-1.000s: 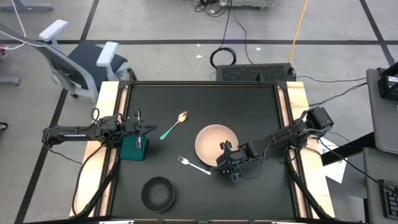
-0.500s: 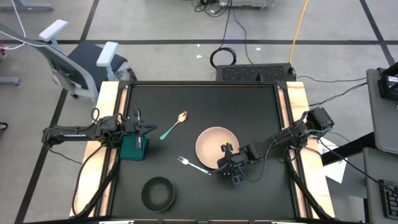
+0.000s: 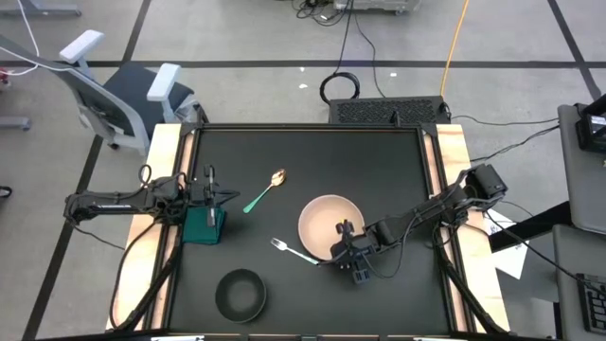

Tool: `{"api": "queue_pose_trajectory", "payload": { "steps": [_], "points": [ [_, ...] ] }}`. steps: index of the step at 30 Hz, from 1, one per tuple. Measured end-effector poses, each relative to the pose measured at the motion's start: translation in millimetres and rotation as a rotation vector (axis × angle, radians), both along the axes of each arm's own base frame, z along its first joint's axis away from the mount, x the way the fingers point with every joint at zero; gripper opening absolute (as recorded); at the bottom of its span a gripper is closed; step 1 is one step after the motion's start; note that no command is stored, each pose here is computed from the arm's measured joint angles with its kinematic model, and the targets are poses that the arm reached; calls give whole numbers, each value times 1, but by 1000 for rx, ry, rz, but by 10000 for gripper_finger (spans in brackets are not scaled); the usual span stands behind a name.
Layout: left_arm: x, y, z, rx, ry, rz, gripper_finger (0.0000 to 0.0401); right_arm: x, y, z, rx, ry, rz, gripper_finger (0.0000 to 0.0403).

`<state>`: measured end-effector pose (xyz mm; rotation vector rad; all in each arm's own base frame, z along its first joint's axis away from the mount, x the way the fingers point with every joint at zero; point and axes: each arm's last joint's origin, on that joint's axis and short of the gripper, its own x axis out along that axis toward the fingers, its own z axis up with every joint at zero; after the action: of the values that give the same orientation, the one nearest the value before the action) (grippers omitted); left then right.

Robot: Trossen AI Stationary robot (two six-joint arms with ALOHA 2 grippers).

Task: Set table place
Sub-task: Move the brown plate to the center of the table, then put the black bowl on top of the brown plate

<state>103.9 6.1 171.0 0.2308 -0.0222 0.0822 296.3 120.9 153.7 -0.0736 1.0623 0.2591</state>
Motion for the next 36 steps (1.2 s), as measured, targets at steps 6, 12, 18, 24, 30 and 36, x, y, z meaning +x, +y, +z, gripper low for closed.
{"api": "queue_pose_trajectory", "payload": {
  "steps": [6, 12, 18, 24, 30, 36],
  "points": [
    [0, 0, 0, 0, 0, 0, 15, 0, 0, 0, 1, 4, -6, 73],
    [0, 0, 0, 0, 0, 0, 15, 0, 0, 0, -2, -5, -16, 105],
    [0, 0, 0, 0, 0, 0, 15, 0, 0, 8, 6, -41, -11, 144],
    [0, 0, 0, 0, 0, 0, 15, -4, -4, 32, -2, -130, -9, 174],
    [0, 0, 0, 0, 0, 0, 15, -12, -8, 57, -35, -229, 33, 161],
    [0, 0, 0, 0, 1, 0, 15, -15, -14, 72, -121, -360, 28, 113]
  ]
}}
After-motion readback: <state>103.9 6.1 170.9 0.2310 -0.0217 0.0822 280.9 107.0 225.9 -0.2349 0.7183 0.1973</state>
